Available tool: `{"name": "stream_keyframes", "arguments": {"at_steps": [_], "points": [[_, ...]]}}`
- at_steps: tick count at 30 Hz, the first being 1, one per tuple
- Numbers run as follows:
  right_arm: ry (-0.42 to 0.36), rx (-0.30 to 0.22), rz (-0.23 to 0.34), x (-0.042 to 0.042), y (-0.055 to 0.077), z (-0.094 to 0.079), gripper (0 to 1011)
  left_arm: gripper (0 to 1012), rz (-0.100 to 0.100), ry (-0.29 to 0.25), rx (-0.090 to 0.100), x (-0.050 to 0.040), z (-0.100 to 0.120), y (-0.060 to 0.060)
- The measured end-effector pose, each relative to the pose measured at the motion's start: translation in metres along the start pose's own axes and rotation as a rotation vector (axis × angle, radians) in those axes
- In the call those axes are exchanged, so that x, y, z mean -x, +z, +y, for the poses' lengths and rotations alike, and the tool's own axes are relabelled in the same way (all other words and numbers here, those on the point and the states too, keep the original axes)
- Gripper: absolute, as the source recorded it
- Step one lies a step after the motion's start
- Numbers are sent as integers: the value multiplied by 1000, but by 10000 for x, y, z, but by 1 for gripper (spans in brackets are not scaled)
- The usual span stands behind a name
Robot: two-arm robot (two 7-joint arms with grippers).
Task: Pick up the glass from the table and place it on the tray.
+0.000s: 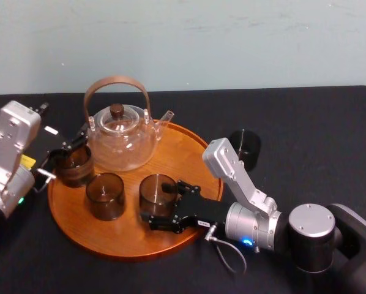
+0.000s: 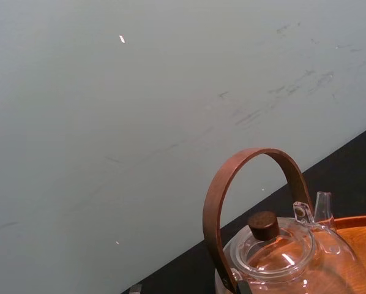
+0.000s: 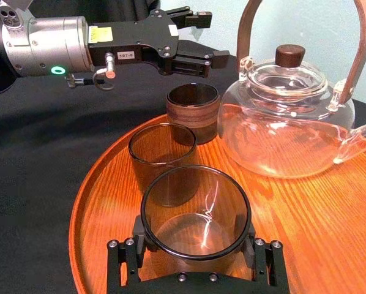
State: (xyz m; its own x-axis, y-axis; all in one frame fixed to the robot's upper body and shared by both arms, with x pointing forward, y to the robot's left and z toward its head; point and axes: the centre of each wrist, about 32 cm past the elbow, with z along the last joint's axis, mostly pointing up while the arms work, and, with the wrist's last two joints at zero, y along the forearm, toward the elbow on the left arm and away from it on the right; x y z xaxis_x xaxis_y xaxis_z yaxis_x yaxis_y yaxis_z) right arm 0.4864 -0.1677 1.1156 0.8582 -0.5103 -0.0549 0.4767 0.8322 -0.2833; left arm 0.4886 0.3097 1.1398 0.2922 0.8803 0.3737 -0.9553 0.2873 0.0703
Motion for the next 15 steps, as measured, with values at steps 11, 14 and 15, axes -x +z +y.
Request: {"name": "stream_keyframes", "arguments": {"at_steps": [11, 14, 15], "points": [[-1, -2, -2, 1, 4, -4, 973, 1001, 0, 0, 0, 0, 0, 0], [-1, -2, -2, 1, 4, -4, 1002, 1001, 0, 0, 0, 0, 0, 0], [-1, -2, -2, 0, 4, -5, 1002, 1001, 0, 0, 0, 0, 0, 0]]}}
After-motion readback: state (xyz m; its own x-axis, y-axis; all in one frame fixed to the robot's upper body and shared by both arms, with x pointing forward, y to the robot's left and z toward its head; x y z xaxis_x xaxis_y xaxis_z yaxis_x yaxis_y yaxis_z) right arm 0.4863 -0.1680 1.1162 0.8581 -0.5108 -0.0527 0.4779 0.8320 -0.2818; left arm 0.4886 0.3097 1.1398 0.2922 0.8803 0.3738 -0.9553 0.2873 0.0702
